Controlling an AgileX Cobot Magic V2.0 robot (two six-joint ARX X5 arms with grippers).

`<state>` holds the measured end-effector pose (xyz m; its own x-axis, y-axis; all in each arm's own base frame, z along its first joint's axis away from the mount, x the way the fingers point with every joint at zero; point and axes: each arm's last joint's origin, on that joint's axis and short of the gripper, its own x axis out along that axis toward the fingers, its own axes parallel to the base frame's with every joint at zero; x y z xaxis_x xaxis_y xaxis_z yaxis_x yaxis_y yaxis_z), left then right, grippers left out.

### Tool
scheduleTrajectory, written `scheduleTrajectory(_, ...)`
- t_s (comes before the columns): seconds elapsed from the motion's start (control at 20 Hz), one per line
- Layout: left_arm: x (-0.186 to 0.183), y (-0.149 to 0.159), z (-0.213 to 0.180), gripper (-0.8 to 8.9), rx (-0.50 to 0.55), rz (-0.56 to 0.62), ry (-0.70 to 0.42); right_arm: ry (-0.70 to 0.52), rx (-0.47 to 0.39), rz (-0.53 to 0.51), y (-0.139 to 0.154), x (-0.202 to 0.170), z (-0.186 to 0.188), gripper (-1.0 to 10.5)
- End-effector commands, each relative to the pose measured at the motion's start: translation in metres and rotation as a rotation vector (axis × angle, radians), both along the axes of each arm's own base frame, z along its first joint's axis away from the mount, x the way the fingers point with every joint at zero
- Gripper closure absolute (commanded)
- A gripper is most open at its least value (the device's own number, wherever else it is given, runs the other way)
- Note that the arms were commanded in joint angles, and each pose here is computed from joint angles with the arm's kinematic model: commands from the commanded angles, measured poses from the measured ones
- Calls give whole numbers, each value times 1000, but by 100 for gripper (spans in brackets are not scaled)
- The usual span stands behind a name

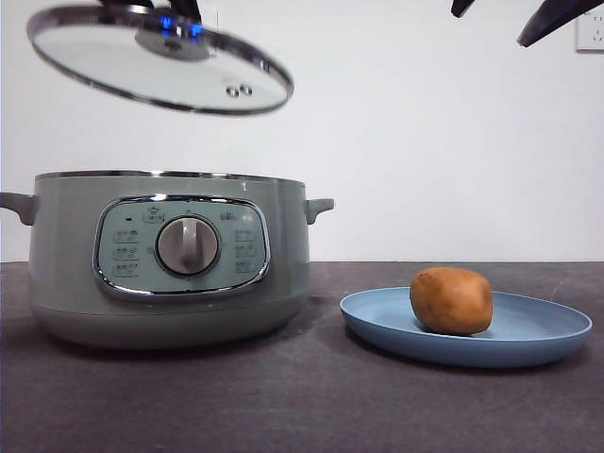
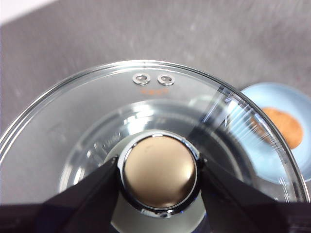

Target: Take the potato out from the steamer,put the potato on the plate,close the lid

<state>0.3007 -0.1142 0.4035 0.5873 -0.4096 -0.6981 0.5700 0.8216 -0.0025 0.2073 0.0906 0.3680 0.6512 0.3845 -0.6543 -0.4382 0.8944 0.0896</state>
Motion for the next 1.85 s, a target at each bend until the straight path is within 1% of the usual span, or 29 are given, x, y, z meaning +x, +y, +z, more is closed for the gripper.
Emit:
scheduleTrajectory(0.05,3,-2,-7,820,-32,-25,-23,12,7,-14,0,0,-2,538)
scheduleTrajectory(0.1,5,-3,-15,820,-44,-40,-10,13,10,-17,0,0,-2,538)
scheduleTrajectory(0.3,11,-6,-43,820,-45,-38,9,16,11,-19,0,0,-3,538)
scheduleTrajectory(0.65,11,-6,-83,820,-19,-35,87,17,15,-23,0,0,-2,538)
scheduleTrajectory(0.9,7,-4,-104,820,10,-29,156,18,16,-24,0,0,-3,539)
scheduleTrajectory(1.0,6,-4,-105,817,15,-29,169,19,17,-24,0,0,-3,539)
scheduleTrajectory(1.05,6,-4,-104,809,9,-23,167,19,17,-25,0,0,-3,539)
scheduleTrajectory(1.1,6,-4,-103,764,0,-13,164,18,18,-24,0,0,-2,539)
scheduleTrajectory(1.2,7,-3,-99,557,4,-2,148,19,17,-24,0,0,-3,539)
scheduleTrajectory(1.25,8,-3,-94,510,14,10,133,18,18,-24,0,0,-3,539)
scheduleTrajectory(1.3,9,-3,-89,495,26,24,119,18,17,-23,0,0,-2,539)
scheduleTrajectory(1.5,8,0,-52,495,64,78,54,18,19,-21,0,0,-2,539)
scheduleTrajectory(1.65,0,3,-11,495,44,78,8,11,25,-17,0,-1,-1,538)
scheduleTrajectory(1.8,-17,8,32,495,17,65,-31,-6,35,-15,0,-2,2,538)
scheduleTrajectory(1.85,-25,10,46,495,-4,46,-31,-11,50,0,0,-3,5,538)
